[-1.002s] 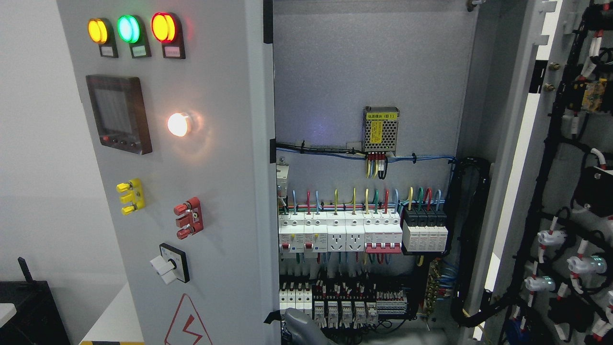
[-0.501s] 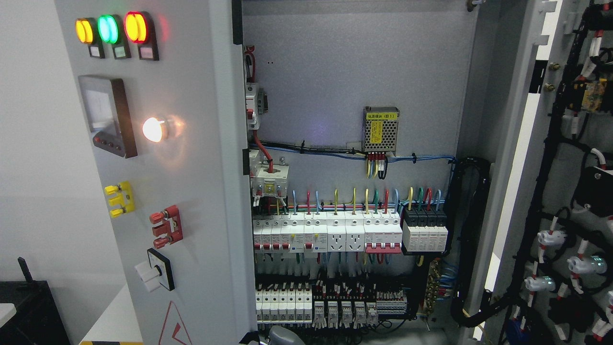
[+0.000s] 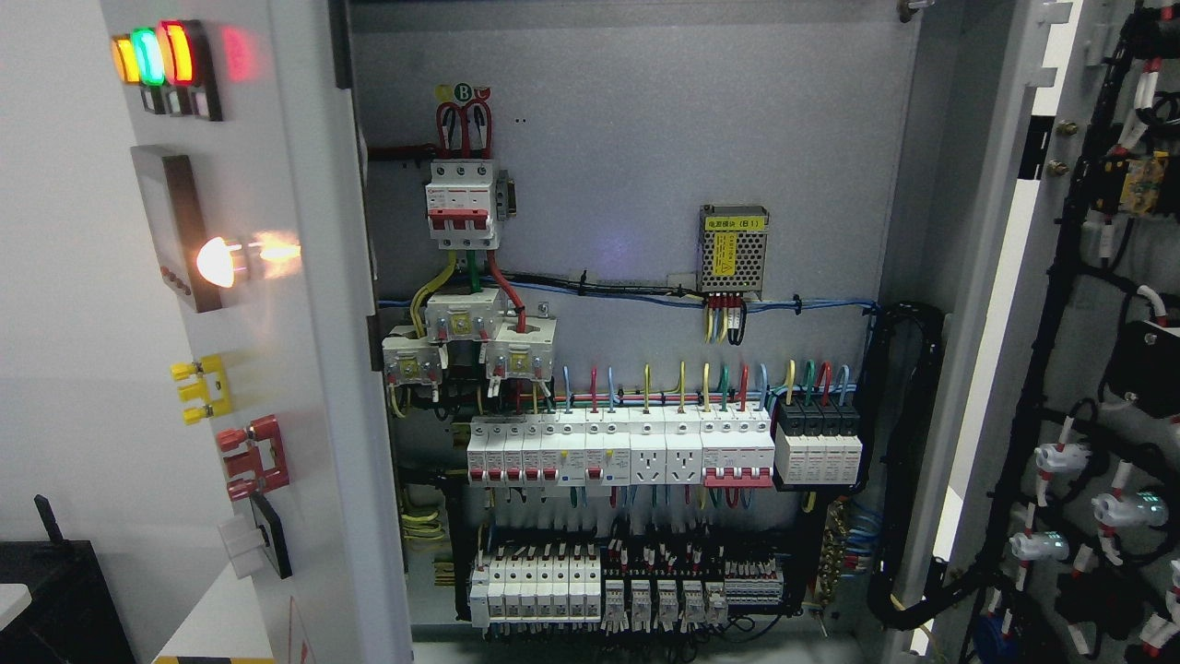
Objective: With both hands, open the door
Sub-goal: 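Swing the indicator-light door outward with the right hand, away from the cabinet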
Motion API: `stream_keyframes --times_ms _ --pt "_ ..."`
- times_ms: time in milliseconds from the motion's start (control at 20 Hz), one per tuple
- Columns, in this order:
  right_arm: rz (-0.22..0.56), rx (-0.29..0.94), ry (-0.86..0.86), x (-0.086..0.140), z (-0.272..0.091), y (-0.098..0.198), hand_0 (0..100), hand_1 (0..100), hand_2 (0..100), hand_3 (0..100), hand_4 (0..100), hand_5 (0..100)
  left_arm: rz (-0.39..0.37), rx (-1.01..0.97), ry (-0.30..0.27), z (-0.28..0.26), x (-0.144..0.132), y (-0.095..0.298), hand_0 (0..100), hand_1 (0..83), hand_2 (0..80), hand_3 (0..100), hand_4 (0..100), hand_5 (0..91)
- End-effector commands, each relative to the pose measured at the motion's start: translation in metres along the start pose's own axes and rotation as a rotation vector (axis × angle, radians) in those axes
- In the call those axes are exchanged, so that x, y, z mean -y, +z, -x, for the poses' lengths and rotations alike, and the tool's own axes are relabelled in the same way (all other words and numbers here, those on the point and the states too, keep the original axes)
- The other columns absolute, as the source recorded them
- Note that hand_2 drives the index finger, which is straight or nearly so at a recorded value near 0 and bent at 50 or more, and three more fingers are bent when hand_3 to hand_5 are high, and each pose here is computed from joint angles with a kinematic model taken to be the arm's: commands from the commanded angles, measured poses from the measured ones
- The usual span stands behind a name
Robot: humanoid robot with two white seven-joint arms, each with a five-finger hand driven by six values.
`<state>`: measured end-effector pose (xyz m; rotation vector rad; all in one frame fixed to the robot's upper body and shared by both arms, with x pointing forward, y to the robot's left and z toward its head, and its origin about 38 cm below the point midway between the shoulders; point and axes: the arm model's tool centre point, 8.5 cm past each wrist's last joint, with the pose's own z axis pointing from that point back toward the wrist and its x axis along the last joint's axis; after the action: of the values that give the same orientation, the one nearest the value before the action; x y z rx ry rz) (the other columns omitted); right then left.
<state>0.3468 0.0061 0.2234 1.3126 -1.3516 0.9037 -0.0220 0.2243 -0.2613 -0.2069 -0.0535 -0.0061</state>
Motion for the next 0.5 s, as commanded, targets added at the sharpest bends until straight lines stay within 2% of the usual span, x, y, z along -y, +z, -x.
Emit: stream_keyframes --times_ms 0,451 --pt "-0.082 -0.002 -0.022 -0.026 0.007 -0.023 11 0 0 0 0 0 -0.001 0.0 0.013 0.001 0.0 0.0 0 0.0 0.0 0 3 0.0" --pt "-0.119 -0.018 -0.035 -0.04 0.015 -0.039 11 0 0 0 0 0 -0.001 0.0 0.013 0.001 0.0 0.0 0 0.0 0.0 0 3 0.0"
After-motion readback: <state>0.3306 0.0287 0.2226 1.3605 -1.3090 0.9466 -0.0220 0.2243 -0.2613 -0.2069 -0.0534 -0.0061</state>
